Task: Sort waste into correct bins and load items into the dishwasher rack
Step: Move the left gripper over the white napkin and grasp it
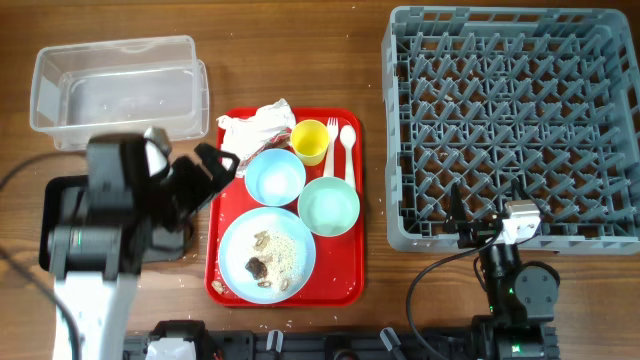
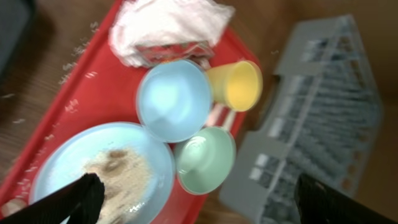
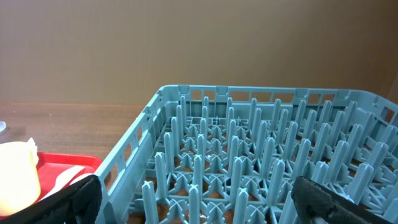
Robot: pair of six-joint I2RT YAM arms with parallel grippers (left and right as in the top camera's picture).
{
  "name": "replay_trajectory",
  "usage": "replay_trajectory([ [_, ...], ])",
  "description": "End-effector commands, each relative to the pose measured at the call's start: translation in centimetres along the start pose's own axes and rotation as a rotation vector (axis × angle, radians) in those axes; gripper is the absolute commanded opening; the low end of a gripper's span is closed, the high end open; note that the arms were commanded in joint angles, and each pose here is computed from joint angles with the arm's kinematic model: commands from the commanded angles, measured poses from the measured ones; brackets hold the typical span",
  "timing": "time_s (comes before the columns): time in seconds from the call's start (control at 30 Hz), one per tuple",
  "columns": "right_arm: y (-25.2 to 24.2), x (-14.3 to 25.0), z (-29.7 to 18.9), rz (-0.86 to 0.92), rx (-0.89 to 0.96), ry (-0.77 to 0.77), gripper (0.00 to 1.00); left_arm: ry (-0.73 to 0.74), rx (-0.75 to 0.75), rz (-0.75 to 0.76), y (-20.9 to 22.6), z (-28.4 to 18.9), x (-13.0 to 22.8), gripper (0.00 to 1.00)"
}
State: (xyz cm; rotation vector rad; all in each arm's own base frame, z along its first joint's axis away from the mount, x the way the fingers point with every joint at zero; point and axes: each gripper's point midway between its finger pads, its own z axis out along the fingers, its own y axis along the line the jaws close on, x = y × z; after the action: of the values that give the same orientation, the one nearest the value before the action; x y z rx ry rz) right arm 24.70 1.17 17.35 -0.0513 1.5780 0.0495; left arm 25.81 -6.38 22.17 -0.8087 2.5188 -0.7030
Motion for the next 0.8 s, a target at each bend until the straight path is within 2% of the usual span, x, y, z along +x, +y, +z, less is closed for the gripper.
replay_trajectory([
  [0.0,0.1,0.0,0.0,0.008,-0.005,-0.001,1.00,-0.061,-0.208,0.078,-0.2,0.5,-3.7,0.99],
  [0.13,0.1,0.0,0.0,0.008,-0.005,-0.001,1.00,-0.095,-0.273,0.108,-1.6,1.8,-6.2,1.00],
  [0.3,0.1,0.0,0.0,0.008,-0.005,-0.001,0.99,-0.117,-0.196,0.118,-3.8,5.0,-8.4,1.00],
  [0.5,0.1,0.0,0.0,0.008,-0.005,-0.001,1.00,-0.134,-0.179,0.135,-4.5,8.5,-10.3,1.00],
  [0.77,0.1,0.0,0.0,0.008,-0.005,-0.001,1.00,-0.037,-0.257,0.331,-3.0,16.4,-10.2,0.99],
])
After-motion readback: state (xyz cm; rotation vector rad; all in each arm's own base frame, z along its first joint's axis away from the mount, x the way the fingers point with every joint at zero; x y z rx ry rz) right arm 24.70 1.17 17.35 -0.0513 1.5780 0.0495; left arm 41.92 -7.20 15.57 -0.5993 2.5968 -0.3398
